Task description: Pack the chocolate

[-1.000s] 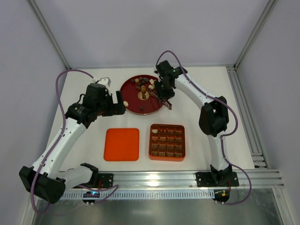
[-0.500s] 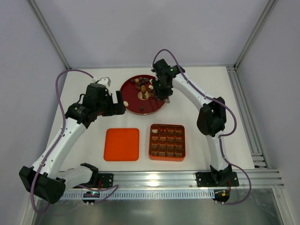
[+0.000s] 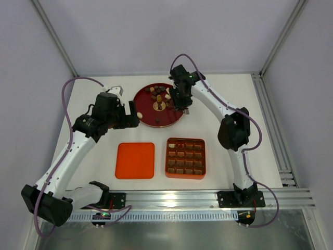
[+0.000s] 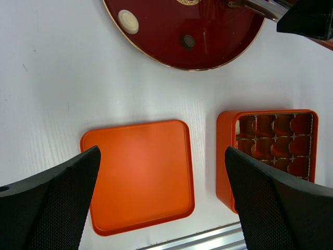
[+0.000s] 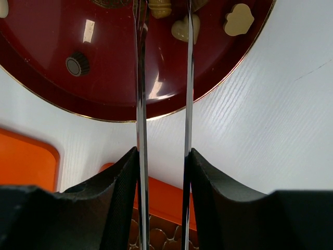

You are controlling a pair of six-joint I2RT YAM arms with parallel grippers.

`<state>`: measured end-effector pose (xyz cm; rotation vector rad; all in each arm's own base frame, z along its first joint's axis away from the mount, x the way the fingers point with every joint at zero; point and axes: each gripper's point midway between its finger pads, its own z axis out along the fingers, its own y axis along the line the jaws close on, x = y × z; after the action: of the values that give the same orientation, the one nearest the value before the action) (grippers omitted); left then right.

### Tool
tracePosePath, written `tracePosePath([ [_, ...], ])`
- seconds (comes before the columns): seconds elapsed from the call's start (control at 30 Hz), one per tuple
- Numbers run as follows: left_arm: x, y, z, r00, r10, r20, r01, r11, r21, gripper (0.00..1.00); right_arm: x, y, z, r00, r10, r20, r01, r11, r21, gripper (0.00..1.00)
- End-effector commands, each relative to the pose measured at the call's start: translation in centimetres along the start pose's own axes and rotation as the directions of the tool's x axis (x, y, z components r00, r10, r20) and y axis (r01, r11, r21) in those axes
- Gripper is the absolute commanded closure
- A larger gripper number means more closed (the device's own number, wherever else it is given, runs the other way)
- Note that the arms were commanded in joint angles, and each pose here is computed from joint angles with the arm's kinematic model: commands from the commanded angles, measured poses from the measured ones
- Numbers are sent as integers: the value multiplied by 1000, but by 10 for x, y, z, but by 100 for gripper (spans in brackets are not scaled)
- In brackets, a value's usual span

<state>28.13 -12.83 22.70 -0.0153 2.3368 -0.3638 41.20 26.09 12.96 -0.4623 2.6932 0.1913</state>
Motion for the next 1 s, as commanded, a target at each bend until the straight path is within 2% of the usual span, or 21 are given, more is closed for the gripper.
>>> tracePosePath([
  [0.0,-16,-5,-10,999,5,49,-6,1000,15,0,-8,4,-4,1000,-6,20,7,1000,-16,55],
  [0.27,-15,-4,-10,999,8,47,-9,1000,11,0,-8,4,-4,1000,1,16,-1,1000,-14,59],
  [0.5,-15,-5,-9,999,6,46,-7,1000,17,0,-9,4,-9,1000,9,25,-9,1000,-16,59],
  [0.6,-15,-5,-10,999,6,49,-7,1000,16,0,-10,5,-13,999,6,32,-6,1000,-19,55],
  [0.97,-14,-6,-10,999,3,46,-4,1000,22,0,-10,6,-19,999,8,36,-8,1000,-20,56],
])
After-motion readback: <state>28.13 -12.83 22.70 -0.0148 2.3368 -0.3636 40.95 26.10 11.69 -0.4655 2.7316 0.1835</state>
